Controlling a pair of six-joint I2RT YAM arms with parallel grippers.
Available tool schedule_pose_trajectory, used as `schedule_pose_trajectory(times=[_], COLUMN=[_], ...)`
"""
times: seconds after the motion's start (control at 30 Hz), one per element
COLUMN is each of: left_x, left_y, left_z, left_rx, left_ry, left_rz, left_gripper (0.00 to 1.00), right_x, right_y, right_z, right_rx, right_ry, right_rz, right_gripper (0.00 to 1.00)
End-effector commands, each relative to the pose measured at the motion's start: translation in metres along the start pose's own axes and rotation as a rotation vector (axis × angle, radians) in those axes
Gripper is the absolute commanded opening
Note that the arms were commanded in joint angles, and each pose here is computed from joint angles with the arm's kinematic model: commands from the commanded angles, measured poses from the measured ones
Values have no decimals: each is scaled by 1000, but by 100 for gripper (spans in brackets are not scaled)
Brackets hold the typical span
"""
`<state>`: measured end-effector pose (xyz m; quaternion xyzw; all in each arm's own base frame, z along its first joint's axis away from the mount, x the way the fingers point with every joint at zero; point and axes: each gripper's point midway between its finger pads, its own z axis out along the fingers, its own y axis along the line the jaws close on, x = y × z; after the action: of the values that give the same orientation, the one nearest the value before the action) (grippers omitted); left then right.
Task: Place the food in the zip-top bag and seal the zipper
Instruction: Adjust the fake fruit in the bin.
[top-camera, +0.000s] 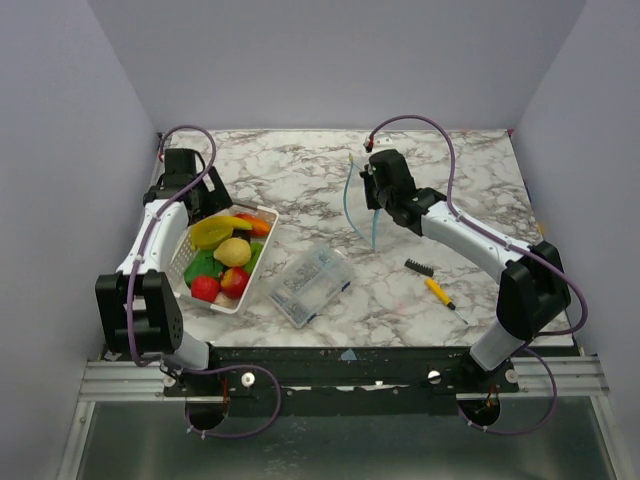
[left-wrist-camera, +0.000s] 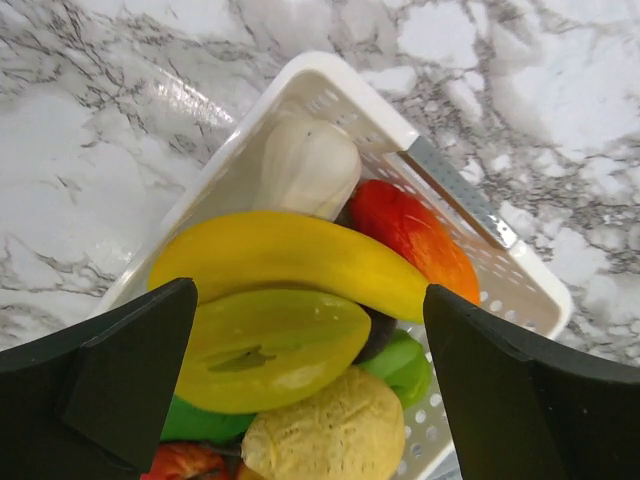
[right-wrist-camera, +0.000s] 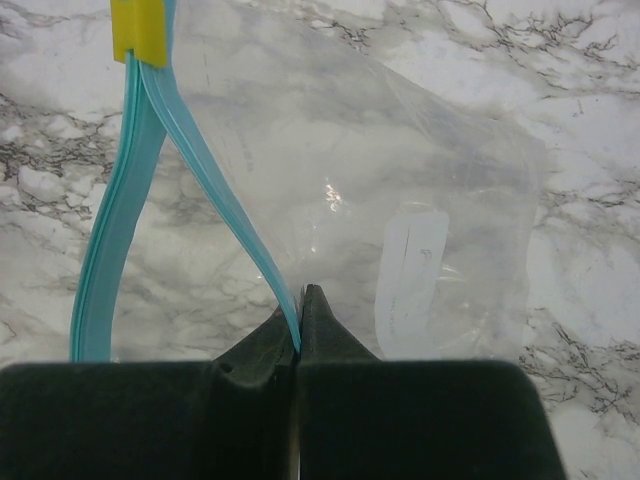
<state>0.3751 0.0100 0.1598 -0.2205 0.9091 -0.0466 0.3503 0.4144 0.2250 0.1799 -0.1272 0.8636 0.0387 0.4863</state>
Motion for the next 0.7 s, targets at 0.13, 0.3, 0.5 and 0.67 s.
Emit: schedule_pose_trajectory(times=[0.13,0.3,0.5,0.67], left_x=[53,80,82,58], left_y=[-2,-20,-20,6], left_z=[10,-17,-28,-25], left_rx=[51,193,205,31], left_ry=[163,162,135,90], left_rz=[-26,-80,-58,19], left_gripper=[96,96,96,95], right_x=[-8,-7,-3,-2], right_y=[8,11,11,12], right_z=[-2,-1,3,3], right_rx=[-32,-46,-46,-46], right_ry=[-10,-7,7,11], right_rz=[8,11,9,7], right_gripper=[0,1,0,1])
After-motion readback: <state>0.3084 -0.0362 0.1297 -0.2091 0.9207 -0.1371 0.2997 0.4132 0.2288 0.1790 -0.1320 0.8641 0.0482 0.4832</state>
